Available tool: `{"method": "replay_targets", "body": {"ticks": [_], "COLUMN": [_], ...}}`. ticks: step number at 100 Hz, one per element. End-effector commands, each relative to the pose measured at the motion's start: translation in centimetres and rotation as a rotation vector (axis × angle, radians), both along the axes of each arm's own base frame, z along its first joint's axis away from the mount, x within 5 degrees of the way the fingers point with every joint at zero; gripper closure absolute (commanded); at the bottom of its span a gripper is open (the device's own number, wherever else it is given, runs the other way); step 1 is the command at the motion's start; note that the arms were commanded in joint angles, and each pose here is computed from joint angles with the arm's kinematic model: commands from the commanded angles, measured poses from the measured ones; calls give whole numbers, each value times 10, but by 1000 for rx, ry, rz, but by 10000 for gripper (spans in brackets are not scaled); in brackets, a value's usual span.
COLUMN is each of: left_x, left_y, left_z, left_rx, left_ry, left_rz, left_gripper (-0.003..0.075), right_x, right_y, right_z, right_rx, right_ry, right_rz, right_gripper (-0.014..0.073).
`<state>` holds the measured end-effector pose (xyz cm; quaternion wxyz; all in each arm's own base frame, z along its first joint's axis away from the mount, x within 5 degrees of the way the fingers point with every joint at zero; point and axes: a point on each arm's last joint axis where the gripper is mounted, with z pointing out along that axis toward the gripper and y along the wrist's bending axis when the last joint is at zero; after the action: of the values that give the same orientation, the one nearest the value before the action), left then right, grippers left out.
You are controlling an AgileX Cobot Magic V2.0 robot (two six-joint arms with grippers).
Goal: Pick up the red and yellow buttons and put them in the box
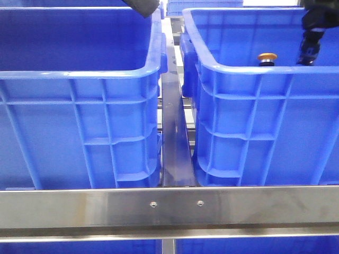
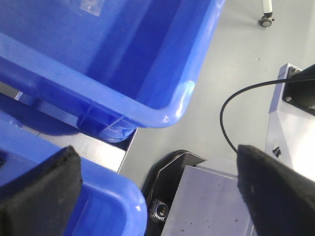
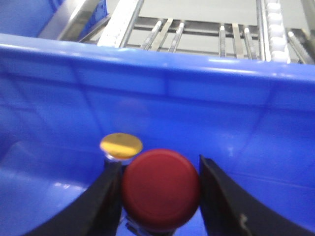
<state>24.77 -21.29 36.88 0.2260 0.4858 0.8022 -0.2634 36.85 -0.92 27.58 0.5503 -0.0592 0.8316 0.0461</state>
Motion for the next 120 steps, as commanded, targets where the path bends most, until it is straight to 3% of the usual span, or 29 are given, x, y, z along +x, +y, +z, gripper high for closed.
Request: {"method": "replay_targets", "body": {"ticks": [1, 52, 59, 72, 79, 103, 120], "left_x": [-10, -6, -6, -6, -6, -6, -4], "left_y": [0, -1, -1, -1, -1, -1, 3], "left_z": [23, 26, 26, 26, 26, 27, 35], "left_rx": [-86, -111, -111, -111, -111, -118, -135], "left_ry": [-49, -84, -84, -84, -84, -93, -144], "left_rz": [1, 29, 29, 29, 29, 34, 94], "left_gripper": [114, 114, 114, 114, 114, 114, 137], "right_x": [10, 47, 47, 47, 47, 38, 12], "right_y": [-1, -4, -4, -4, -4, -5, -5], "right_z": [20, -26, -26, -25, -25, -10, 8], "right_rx": [42, 57, 58, 59, 58, 44, 34], "right_ry": [-73, 23, 23, 22, 21, -5, -33], "right_rz": [3, 7, 8, 10, 9, -17, -33], "right_gripper": [461, 457, 398, 169, 95, 88, 88]}}
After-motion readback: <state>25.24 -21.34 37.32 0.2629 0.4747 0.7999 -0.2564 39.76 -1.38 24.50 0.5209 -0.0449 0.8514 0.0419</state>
